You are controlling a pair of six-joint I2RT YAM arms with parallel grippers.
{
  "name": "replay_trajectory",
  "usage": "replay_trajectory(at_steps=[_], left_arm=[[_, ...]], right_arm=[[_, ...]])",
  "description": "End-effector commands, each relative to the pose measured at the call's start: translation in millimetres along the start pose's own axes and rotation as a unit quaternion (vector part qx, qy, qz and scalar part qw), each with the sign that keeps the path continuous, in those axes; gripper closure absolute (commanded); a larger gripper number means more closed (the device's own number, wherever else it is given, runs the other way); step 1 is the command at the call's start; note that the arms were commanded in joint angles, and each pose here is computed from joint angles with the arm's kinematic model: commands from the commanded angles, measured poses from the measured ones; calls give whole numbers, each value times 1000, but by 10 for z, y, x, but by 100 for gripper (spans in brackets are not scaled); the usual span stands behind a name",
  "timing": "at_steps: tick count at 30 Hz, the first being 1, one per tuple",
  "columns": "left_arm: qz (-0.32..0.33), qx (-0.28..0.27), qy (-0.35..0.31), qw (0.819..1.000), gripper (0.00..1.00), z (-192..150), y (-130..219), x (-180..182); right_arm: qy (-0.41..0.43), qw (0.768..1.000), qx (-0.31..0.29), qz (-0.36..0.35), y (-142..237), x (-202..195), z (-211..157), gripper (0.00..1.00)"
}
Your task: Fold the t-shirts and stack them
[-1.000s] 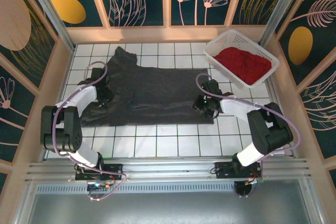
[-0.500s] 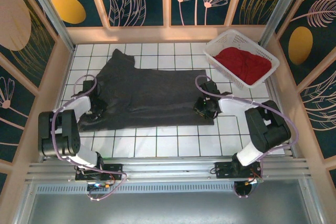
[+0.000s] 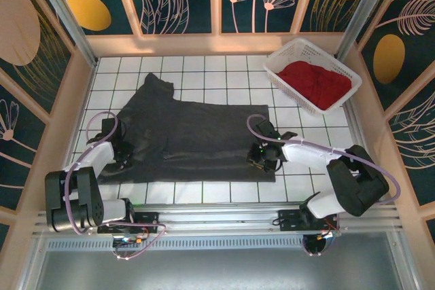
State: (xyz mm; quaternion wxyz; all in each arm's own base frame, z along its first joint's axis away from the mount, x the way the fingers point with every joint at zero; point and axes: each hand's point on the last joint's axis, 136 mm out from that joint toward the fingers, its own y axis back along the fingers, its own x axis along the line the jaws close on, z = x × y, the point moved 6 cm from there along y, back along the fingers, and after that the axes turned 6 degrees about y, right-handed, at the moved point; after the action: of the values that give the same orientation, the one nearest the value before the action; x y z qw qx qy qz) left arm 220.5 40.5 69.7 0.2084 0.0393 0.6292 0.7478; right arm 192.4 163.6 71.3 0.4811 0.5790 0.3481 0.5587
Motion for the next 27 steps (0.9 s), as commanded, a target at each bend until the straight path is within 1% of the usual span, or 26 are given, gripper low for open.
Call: replay_trajectory(at_steps=[1,3,6,8,9,11,12,15,17,19,22,27], left_arm=[[90,4,25,996,80,-71,18,360],[73,-21,40,996,80,40,156,254],[26,-51,67,996,74,241,389,-39],[-26,-51,76,996,69,381,502,-365],[-47,-47,74,995,67,435,528,-515],[-92,-36,50,994,63,571,540,-914],[-102,-33,36,994,62,640,547,-1092],[-137,-35,-41,989,62,810,499,-1715],[-146,-36,-90,985,63,899,365,-2090],[-164,-39,-117,979,63,974,265,-2384],[-208,-40,-142,967,63,1054,123,-2779],[-231,-66,-187,952,66,1153,-132,-3265]], right_arm=[[-31,986,97,-133,-8,-492,-472,64],[-24,991,58,-122,122,-387,-334,63],[-7,997,-30,-73,392,-125,-30,58],[3,996,-87,-32,578,70,214,54],[5,993,-113,-24,641,123,333,53],[7,988,-155,3,738,246,603,52],[6,986,-166,16,753,285,716,52],[8,977,-199,69,794,403,1069,52],[17,972,-218,90,810,478,1298,52],[27,970,-228,87,816,535,1498,52],[34,970,-226,78,772,578,1767,52],[31,972,-220,74,688,609,2031,52]])
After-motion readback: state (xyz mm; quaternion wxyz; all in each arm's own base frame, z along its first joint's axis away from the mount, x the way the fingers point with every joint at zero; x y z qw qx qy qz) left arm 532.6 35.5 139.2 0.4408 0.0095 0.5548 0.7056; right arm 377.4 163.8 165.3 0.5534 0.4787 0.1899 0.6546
